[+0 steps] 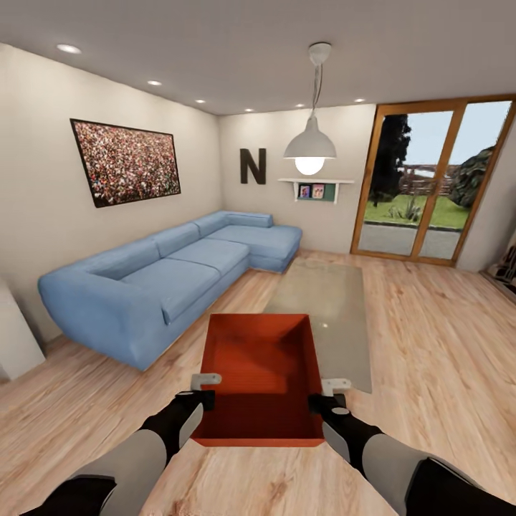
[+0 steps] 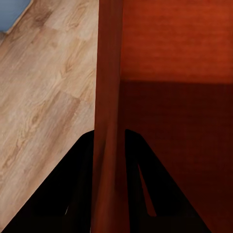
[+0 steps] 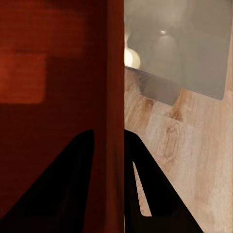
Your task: Move the two storage containers from the living room to the garage. In the garage, place one container on the floor and stack the other container on top of it (either order is fine).
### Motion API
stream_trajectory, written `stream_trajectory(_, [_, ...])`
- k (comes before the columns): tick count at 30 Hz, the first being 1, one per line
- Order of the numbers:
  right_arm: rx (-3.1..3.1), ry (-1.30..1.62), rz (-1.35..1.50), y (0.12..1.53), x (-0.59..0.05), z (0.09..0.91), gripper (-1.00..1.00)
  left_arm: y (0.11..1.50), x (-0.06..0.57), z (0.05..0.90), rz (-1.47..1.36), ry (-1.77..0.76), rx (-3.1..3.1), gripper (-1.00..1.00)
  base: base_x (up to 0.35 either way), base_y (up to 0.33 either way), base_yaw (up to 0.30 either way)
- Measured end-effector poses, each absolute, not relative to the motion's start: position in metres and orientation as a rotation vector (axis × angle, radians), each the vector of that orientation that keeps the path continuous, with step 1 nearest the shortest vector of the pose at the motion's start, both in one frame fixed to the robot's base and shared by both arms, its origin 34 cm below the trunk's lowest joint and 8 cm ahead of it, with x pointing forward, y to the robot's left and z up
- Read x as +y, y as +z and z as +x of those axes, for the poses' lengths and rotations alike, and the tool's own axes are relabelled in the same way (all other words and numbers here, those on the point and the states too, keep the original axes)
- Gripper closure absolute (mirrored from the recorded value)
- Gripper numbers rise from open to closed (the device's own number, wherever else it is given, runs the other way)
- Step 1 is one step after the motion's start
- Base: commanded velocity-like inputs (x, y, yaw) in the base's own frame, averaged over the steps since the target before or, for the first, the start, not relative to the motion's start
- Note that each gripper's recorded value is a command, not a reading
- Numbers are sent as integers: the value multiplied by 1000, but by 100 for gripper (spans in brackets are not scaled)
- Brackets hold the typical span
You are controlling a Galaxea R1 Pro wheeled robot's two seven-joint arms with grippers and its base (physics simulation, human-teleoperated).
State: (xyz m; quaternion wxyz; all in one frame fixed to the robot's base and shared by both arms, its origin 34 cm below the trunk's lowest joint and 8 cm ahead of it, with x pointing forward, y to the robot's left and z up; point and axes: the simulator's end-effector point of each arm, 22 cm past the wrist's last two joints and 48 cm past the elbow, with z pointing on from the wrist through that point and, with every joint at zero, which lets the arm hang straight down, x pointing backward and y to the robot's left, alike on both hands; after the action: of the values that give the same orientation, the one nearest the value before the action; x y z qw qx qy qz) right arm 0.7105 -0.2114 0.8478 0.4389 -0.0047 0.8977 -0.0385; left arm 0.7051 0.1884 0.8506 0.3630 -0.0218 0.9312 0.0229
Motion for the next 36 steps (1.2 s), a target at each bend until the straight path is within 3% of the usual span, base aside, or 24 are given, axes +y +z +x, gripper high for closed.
stream_trajectory(36, [2231,-96,-11,848,-211,710,100,851,189,705,-56,59,2397,100,0,0,258])
